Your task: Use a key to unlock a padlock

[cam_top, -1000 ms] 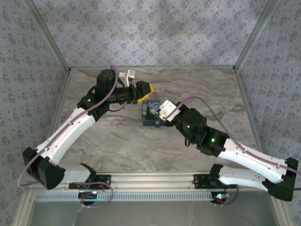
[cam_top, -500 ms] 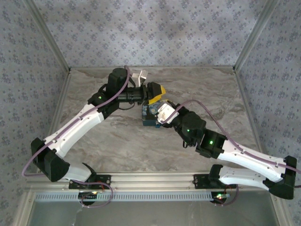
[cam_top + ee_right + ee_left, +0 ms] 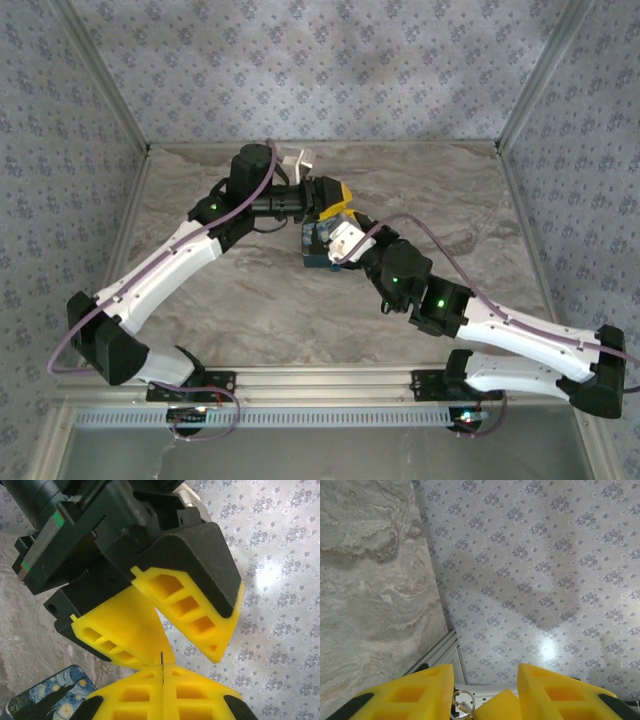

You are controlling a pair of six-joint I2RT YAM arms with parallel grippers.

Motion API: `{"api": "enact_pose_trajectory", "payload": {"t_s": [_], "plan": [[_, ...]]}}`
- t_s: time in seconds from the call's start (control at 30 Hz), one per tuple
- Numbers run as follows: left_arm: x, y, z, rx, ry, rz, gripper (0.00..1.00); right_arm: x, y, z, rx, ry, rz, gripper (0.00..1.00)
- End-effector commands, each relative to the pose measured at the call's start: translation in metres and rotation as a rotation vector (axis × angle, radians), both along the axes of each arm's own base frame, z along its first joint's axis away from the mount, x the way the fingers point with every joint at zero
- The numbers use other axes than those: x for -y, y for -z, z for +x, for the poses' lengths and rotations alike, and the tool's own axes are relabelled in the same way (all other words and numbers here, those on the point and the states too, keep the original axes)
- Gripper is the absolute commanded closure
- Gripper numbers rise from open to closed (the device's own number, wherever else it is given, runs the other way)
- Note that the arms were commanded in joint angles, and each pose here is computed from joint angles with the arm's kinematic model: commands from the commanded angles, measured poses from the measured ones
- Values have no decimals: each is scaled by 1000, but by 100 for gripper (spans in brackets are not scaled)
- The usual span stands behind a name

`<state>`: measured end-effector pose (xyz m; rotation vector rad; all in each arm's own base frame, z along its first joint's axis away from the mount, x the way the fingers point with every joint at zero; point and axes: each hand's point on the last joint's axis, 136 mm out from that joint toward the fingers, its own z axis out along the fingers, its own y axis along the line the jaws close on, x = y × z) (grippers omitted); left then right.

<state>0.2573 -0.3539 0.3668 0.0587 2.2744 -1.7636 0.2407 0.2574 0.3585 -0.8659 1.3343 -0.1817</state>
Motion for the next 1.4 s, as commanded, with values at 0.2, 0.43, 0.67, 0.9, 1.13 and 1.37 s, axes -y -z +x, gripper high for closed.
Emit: {"api": "enact_pose_trajectory", "payload": {"t_s": [0.2, 0.43, 0.67, 0.9, 1.13, 1.37], "plan": [[7, -14, -3, 17, 31, -35, 81, 4, -3, 3, 39, 58, -12, 100], [5, -8, 0, 12, 20, -14, 100, 3, -2, 3, 41, 59, -20, 100], [-5, -1, 12, 40, -29, 6, 100, 12, 1, 2, -59, 53, 56, 68], [-30, 14, 31, 179, -109, 160, 100, 50, 21, 4, -294, 50, 295, 49], [-44, 23, 40, 335, -142, 284, 100, 76, 63, 14, -586, 56, 590, 34], [-46, 18, 42, 444, -163, 257, 100, 82, 71, 40, -824, -39, 984, 29]]}}
